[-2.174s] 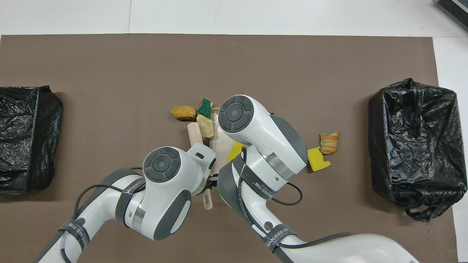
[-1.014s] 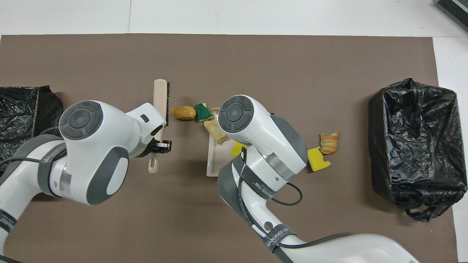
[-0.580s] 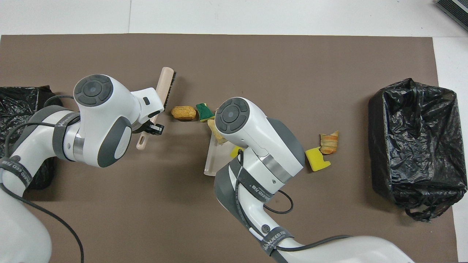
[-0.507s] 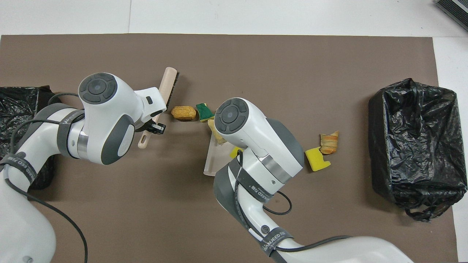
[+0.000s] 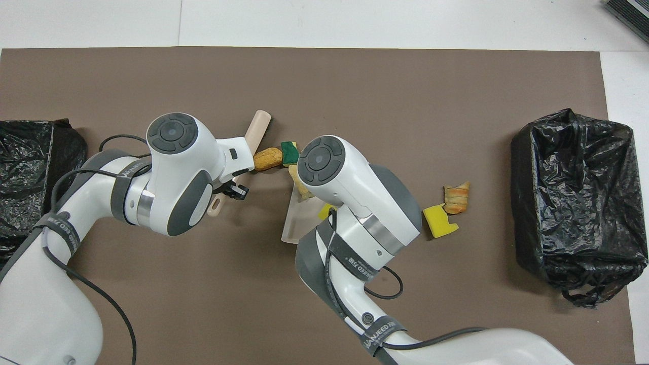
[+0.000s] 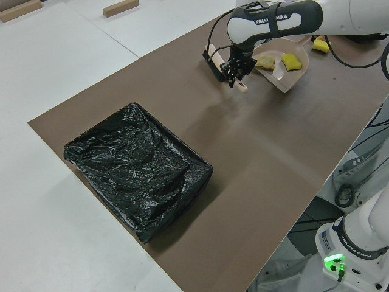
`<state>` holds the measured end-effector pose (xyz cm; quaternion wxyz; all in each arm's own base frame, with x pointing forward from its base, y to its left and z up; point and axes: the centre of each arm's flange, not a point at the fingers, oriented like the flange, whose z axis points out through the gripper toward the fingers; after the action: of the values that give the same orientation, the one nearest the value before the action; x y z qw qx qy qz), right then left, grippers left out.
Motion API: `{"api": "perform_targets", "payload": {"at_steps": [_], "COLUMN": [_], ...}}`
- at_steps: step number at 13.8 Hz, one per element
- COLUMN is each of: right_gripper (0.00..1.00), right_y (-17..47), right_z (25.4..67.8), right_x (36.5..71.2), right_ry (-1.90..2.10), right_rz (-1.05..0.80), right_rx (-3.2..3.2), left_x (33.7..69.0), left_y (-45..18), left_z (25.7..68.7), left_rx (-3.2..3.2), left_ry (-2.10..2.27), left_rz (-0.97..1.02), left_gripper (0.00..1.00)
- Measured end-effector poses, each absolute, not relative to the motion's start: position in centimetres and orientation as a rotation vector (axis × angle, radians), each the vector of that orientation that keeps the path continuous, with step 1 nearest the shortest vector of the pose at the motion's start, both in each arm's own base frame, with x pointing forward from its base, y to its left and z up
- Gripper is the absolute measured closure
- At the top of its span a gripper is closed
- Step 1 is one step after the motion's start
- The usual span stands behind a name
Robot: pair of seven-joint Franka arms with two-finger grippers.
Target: Sweep and dump trash in bin
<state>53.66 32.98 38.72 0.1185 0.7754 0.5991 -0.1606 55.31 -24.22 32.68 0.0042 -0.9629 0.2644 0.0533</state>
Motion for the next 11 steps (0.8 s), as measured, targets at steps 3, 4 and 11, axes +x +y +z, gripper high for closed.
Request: {"api": "perform_targets", "payload": {"at_steps": [3, 4, 11], "right_gripper": [0.69, 0.69, 0.69], "right_y": [33.0, 33.0, 32.8], "right_z": [38.7, 38.7, 38.6], "right_x": [53.6, 53.6, 53.6], "right_ry": [1.742, 1.742, 1.738], "right_rz": [-0.470, -0.470, -0.477], "right_rx": [2.276, 2.277, 2.296], "left_x": [51.2, 49.7, 42.8], "left_y": [-27.5, -28.6, -34.7], "left_z": [32.1, 32.1, 34.5], "left_rx": [-2.980, -2.969, -2.979], "left_ry": [0.877, 0.876, 0.852], "left_rz": [0.224, 0.243, 0.347], "left_gripper": [0.73, 0.73, 0.73]}}
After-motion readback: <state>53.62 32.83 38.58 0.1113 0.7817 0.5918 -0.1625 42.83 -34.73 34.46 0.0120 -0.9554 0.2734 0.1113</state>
